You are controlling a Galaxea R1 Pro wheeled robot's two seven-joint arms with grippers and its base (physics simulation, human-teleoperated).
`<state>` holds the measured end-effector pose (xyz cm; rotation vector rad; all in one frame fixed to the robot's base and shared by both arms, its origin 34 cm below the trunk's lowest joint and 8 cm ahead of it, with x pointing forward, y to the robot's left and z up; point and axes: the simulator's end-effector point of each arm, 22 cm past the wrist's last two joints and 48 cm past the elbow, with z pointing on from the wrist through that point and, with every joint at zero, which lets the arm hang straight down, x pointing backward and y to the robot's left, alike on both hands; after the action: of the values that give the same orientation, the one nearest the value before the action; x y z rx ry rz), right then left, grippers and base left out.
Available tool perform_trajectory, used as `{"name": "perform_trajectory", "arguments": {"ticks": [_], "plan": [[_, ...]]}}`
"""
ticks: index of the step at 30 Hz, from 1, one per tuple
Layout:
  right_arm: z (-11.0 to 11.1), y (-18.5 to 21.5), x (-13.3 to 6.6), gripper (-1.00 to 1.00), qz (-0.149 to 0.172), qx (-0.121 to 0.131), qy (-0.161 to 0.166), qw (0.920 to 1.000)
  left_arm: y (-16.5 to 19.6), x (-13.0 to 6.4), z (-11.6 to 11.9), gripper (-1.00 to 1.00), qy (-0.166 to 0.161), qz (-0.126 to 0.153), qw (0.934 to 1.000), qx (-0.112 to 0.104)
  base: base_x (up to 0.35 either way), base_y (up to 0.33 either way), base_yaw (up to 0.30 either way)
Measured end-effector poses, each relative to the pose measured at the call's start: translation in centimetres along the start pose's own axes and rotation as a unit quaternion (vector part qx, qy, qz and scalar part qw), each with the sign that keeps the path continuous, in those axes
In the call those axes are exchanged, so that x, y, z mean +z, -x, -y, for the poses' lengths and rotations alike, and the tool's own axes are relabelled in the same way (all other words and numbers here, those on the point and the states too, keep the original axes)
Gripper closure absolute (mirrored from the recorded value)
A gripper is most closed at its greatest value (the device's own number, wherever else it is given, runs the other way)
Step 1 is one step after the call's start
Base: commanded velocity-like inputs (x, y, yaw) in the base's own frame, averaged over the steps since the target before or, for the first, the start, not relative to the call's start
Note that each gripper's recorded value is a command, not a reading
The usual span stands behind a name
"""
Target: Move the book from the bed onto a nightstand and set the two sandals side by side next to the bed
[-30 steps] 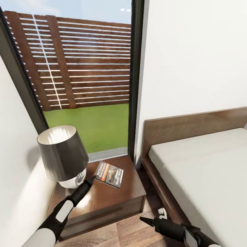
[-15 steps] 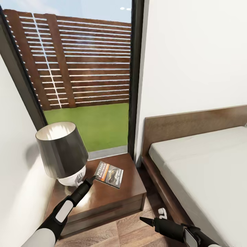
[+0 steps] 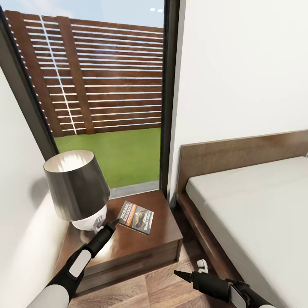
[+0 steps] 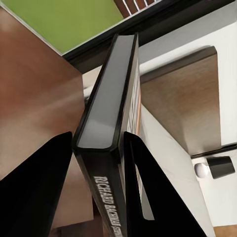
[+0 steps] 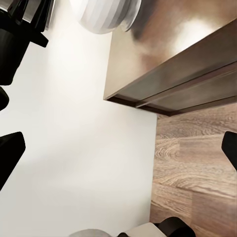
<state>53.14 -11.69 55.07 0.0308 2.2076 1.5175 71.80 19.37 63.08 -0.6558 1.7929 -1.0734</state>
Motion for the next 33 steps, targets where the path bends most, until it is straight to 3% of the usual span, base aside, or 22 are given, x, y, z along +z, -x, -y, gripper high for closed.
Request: {"name": "perform_trajectory", "arguments": {"ticks": [21, 33], "plan": [[-0.03, 0.09, 0.00, -1.00, 0.002, -0.001, 0.001, 1.0000, 0.04, -0.02, -0.03, 1.00, 0.000, 0.000, 1.0000, 0.000, 0.002, 0.000, 0.000], [-0.03, 0.09, 0.00, -1.00, 0.002, 0.000, 0.000, 1.0000, 0.05, -0.06, -0.09, 1.00, 0.001, 0.000, 1.0000, 0.000, 0.095, 0.000, 0.000]]}}
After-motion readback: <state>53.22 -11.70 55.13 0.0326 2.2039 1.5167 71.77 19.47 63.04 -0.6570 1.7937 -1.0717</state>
